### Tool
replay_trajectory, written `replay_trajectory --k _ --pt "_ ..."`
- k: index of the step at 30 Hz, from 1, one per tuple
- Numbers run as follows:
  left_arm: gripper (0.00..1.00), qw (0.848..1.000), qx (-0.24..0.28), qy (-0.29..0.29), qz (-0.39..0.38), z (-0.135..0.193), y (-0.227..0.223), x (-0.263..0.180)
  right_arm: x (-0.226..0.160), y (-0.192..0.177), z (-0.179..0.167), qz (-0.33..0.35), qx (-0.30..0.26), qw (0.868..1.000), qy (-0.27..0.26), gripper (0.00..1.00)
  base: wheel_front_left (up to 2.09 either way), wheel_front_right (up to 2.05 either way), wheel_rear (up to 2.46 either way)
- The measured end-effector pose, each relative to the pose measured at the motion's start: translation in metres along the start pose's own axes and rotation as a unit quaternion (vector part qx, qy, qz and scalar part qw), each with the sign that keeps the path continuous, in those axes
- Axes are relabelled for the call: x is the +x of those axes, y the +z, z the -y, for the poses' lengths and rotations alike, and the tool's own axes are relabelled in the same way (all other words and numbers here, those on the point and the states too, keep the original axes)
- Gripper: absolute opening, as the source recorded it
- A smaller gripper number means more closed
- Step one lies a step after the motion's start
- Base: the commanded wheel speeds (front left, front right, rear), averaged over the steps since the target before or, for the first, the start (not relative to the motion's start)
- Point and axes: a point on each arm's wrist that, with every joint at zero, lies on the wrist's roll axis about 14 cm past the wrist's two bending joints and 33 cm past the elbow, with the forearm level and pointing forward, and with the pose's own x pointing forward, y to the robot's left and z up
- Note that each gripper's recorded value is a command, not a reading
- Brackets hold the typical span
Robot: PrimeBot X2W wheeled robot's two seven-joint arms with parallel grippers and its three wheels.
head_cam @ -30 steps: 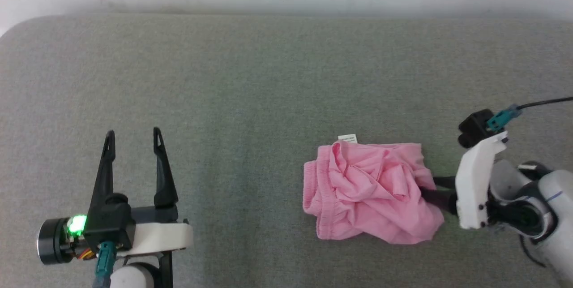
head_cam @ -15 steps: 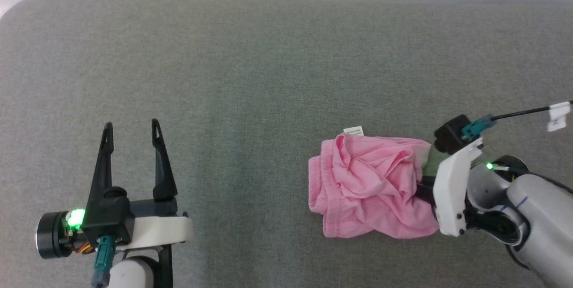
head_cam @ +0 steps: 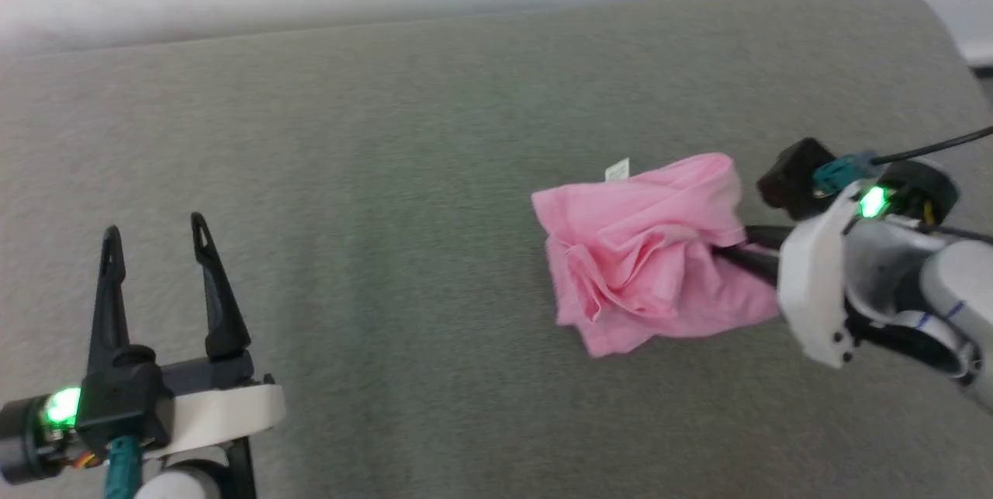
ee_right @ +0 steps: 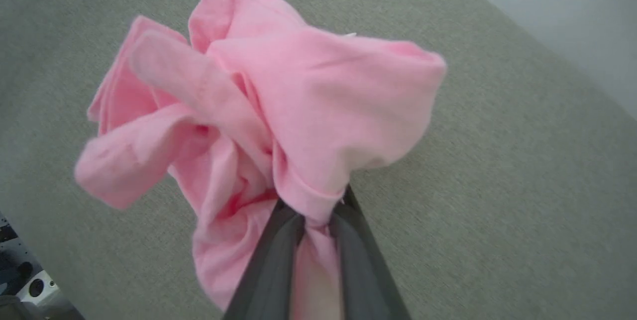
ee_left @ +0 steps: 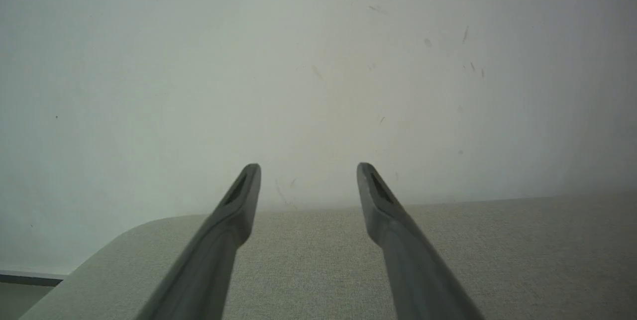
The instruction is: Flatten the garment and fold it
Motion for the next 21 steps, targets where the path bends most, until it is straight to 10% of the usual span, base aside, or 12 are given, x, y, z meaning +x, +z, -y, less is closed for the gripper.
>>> replay_trajectory --k 21 --pt "1.0 0.99 -0.035 -0.138 0.009 0.104 -0.059 0.059 -0.102 -0.135 0.213 -0.146 0.076 0.93 -0.329 0.0 0.0 0.0 0.0"
